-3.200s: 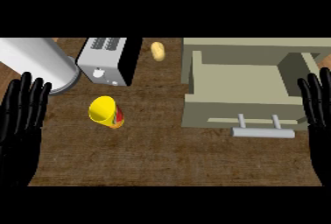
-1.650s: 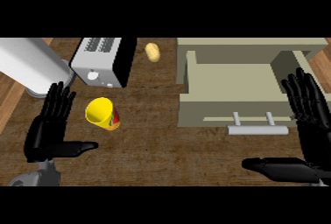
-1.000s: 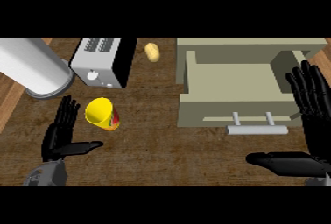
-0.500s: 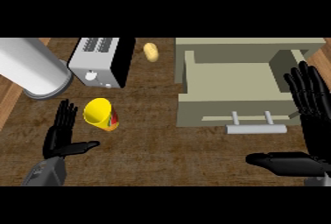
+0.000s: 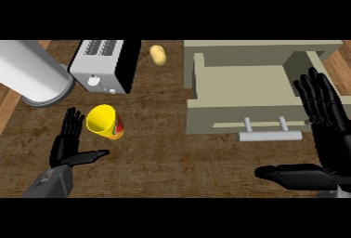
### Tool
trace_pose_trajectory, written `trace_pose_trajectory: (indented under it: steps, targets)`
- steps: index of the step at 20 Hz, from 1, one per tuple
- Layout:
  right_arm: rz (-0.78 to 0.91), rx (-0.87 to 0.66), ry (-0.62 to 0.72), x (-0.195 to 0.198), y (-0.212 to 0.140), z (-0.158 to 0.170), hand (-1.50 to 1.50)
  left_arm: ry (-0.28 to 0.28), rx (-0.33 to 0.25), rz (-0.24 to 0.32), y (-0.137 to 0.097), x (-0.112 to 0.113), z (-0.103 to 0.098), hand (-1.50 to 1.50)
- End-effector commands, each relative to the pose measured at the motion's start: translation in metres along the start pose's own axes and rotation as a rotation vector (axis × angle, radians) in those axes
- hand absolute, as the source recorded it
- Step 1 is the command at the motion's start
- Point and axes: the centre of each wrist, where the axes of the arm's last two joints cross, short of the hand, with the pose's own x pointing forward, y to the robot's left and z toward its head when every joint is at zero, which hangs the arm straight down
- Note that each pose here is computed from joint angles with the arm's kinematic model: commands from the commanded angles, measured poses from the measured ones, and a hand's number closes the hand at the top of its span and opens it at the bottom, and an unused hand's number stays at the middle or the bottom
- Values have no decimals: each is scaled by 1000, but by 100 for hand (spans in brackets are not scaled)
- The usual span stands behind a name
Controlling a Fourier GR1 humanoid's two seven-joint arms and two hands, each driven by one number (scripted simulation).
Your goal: Pick up the cup, place it into the drawer and close the drawer
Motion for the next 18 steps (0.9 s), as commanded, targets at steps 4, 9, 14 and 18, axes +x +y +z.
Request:
trace_pose_trajectory:
  steps: [4, 9, 14, 18]
  targets:
    - [-21, 0, -7, -13, -16, 8, -150, -52, -28, 21, -5, -2, 0, -150]
    - [4, 9, 9, -16, -14, -7, -150, -60, -55, 62, -15, 2, -14, -150]
    - [-10, 17, 0, -13, -12, -11, -150, -81, -86, 136, -21, 2, -15, -150]
    - [-26, 10, 2, -1, -19, -4, -150, -90, -108, 176, -28, -3, -10, -150]
